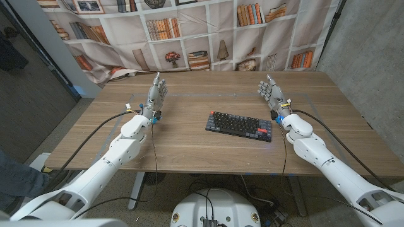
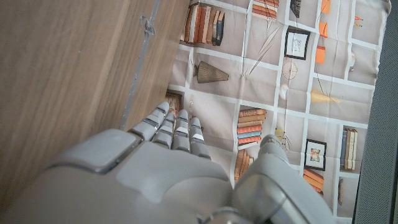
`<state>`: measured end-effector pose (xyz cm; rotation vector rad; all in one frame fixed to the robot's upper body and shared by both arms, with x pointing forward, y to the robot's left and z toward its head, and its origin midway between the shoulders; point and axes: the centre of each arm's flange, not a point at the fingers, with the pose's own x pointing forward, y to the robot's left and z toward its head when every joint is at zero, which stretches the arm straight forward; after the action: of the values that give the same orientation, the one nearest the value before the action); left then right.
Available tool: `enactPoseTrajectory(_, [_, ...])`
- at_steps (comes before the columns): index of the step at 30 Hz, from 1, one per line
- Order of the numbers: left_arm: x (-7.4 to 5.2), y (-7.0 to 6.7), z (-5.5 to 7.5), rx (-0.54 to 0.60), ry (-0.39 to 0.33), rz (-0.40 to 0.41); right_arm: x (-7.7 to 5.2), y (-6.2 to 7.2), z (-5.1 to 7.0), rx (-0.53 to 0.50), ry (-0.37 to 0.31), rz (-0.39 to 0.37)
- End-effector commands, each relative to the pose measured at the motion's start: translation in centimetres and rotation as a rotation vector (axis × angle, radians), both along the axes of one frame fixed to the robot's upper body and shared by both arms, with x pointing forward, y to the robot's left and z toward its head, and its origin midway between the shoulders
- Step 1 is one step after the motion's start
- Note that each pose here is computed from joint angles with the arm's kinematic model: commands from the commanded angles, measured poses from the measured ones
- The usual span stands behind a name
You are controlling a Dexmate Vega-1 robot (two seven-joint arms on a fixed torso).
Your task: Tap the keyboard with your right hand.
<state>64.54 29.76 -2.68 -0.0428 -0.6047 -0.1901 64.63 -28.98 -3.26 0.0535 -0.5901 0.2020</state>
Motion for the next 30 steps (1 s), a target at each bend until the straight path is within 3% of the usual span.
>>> enactPoseTrajectory(1, [-1.0, 0.9, 0.5, 0.000, -0.020, 0.014, -0.8, 0.3, 0.0, 0.013, -0.021, -0.002])
enactPoseTrajectory(11, [-1.1, 0.6, 1.1, 0.030, -0.043, -0.011, -2.2, 0.9, 0.2, 0.015, -0.071, -0.011])
enactPoseTrajectory(30, [-0.8, -0.2, 1.7, 0.032, -0.055, -0.032, -4.7, 0.6, 0.3, -0.003, -0.131, 0.002])
